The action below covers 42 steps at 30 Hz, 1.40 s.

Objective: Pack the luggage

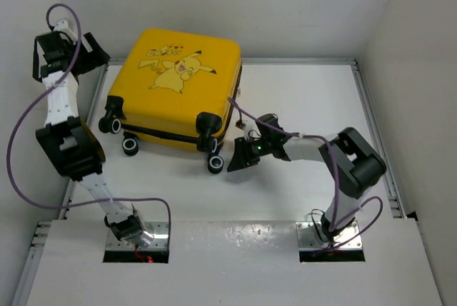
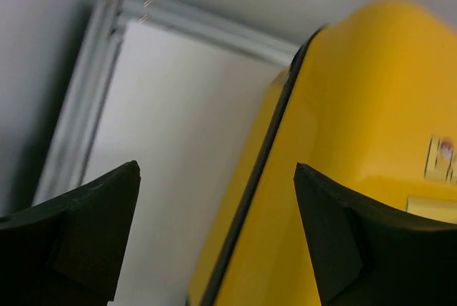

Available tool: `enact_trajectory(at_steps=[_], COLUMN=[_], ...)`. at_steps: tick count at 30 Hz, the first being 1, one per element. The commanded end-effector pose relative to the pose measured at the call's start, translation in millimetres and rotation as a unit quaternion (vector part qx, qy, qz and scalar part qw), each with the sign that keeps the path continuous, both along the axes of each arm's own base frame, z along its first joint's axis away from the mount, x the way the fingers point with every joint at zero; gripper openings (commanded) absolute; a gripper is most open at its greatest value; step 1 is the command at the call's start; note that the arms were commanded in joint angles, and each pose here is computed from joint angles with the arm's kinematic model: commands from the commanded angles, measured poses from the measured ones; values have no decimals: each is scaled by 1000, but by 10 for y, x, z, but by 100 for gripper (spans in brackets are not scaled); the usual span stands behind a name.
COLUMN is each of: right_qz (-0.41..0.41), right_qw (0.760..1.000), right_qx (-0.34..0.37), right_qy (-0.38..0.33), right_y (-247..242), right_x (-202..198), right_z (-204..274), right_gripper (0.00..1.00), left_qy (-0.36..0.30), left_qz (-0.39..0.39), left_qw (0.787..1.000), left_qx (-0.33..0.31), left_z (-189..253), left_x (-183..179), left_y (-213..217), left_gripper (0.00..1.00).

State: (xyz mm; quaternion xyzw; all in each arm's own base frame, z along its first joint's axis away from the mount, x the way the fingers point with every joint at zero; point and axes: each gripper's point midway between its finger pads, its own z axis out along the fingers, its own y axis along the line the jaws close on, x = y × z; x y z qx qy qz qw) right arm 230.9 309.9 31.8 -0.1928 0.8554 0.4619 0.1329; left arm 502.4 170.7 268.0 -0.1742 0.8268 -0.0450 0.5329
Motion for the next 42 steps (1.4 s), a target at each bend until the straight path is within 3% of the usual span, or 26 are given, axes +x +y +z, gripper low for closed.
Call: enact_trajectory(at_steps=[1,2,3,5,6,8,9,10,13,16,18,19,20,23,24,26,28,31,34,35,38,41,42], right_qz=[79,81,65,39,22,-4,-19,-34,-43,-34,-26,-19,-17,-4,5,34,62,124,152,165,173,153,137], right_qw=[993,991,988,977,971,953,944,935,907,883,864,857,851,824,829,812,808,787,785,781,780,794,803], right_qx=[12,17,18,5,-19,-37,-58,-65,-78,-88,-79,-76,-71,-32,-33,11,35,104,147,160,179,172,161], right_qy=[-82,-103,-136,-208,-236,-301,-323,-348,-411,-459,-497,-509,-520,-566,-558,-582,-584,-595,-582,-580,-575,-562,-557], right_y=[-264,-316,-412,-617,-737,-869,-968,-1016,-1064,-1086,-1007,-963,-911,-531,-455,-105,90,677,1000,1125,1367,1449,1420], right_x=[-268,-292,-214,-105,-20,160,251,350,557,720,816,826,887,1036,1058,1063,991,793,638,517,433,430,488], right_z=[172,279,394,494,443,550,510,538,614,611,614,622,669,907,804,1040,1062,1353,1491,1509,1585,1637,1636], right_gripper=[43,43,43,45,45,46,46,46,46,46,47,47,47,48,48,48,48,48,48,48,48,51,51], left_qy=[-48,-43,-49,-36,-30,0,4,10,17,14,-2,-11,-44,-117,-147,-157,-144,-104,-50,-49,4,41,44], left_qz=[-156,-180,-242,-279,-331,-359,-378,-421,-465,-461,-420,-393,-337,-226,-211,-190,-208,-278,-320,-338,-400,-430,-462], left_qw=[977,965,947,935,913,893,885,862,840,843,876,893,923,963,964,969,966,941,933,922,898,883,861], left_qx=[-134,-184,-204,-217,-235,-273,-274,-282,-279,-275,-236,-219,-178,-92,-61,4,52,165,157,184,181,182,208], left_z=[-36,-110,-115,-331,-373,-625,-672,-686,-686,-647,-569,-494,-228,336,717,967,1192,1179,879,914,550,425,367], left_x=[467,529,595,664,647,640,631,567,570,653,782,841,935,985,855,654,293,-248,-702,-876,-1275,-1680,-1757], left_y=[-316,-417,-731,-982,-1337,-1638,-1781,-2103,-2525,-2564,-2386,-2239,-1867,-1048,-925,-654,-714,-871,-1064,-1124,-1359,-1439,-1456], left_gripper=[89,89,88,88,88,88,88,88,86,86,93,95,96,100,100,100,100,100,100,100,100,100,100])
